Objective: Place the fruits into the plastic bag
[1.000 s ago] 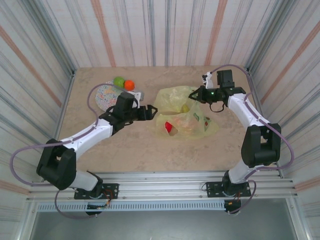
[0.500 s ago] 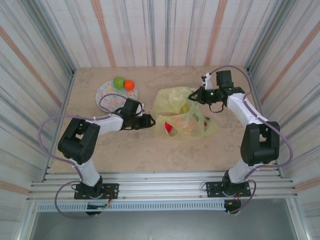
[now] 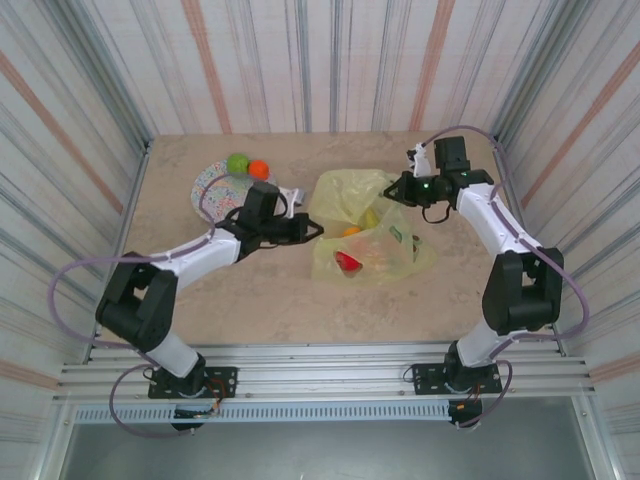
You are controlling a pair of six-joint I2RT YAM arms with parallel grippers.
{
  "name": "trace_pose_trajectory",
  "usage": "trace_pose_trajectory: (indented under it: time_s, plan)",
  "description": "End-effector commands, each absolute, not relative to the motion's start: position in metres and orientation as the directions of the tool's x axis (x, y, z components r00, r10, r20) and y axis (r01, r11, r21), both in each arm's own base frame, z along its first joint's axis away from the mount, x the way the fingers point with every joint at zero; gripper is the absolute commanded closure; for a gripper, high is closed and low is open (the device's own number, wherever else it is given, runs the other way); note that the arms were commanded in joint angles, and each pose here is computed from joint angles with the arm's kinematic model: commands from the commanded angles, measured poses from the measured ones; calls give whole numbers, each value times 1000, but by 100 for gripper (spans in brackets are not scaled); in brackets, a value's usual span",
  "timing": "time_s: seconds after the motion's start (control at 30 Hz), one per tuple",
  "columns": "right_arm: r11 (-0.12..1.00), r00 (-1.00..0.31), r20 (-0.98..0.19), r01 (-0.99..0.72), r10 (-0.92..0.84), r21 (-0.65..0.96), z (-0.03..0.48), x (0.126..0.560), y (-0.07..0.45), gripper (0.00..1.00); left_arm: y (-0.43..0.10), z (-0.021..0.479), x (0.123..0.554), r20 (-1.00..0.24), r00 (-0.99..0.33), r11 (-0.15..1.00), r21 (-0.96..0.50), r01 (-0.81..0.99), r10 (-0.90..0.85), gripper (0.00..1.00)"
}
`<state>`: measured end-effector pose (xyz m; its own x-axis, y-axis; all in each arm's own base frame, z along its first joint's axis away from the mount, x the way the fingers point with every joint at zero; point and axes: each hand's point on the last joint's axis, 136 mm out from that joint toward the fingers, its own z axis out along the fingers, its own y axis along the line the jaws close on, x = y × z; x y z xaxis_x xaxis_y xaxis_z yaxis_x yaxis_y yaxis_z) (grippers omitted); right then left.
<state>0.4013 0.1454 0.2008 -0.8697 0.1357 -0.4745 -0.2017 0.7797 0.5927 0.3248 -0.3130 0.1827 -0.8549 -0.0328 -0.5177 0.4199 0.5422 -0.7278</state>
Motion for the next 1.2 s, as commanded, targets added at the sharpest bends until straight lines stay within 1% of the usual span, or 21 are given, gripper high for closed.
trace_pose_trajectory:
  time_s: [0.0,0.1,0.23,0.4,0.57,0.63,0.73,0.83,0.9,1.03,1.17]
  plan:
    - [872,-824,-558,-200,97,447,227,395,121,100,-341,272,303,-579,-815,353,-768,535,-25,100]
    - [907,-818,-570,-180,76,380,229,391,110,100,-347,290,299,-578,-816,319,-780,539,-33,100]
    - [918,-814,-577,-179,65,355,232,388,105,100,-348,284,303,-561,-827,327,-789,520,-37,100]
    - [899,-826,-559,-193,67,393,224,393,114,100,-340,239,317,-499,-866,450,-781,433,-34,100]
    - [885,-846,-529,-195,66,423,210,398,122,100,-327,200,325,-474,-880,575,-724,382,-13,98]
    - [880,-852,-520,-204,56,429,206,399,127,100,-322,194,327,-478,-879,600,-705,378,-7,96]
    - [874,-859,-510,-215,44,437,200,399,133,100,-316,193,330,-486,-874,606,-700,377,-18,92]
    - [866,-865,-501,-227,31,445,196,398,138,100,-307,196,334,-504,-863,617,-686,386,-21,84]
    - [861,-866,-499,-239,20,449,194,398,141,100,-300,198,336,-522,-853,632,-667,395,-18,73]
    - [851,-864,-503,-253,15,461,195,397,144,100,-278,204,342,-560,-828,677,-615,404,-16,47]
    - [840,-865,-502,-262,15,475,196,397,147,100,-257,215,349,-590,-807,707,-582,402,-27,34]
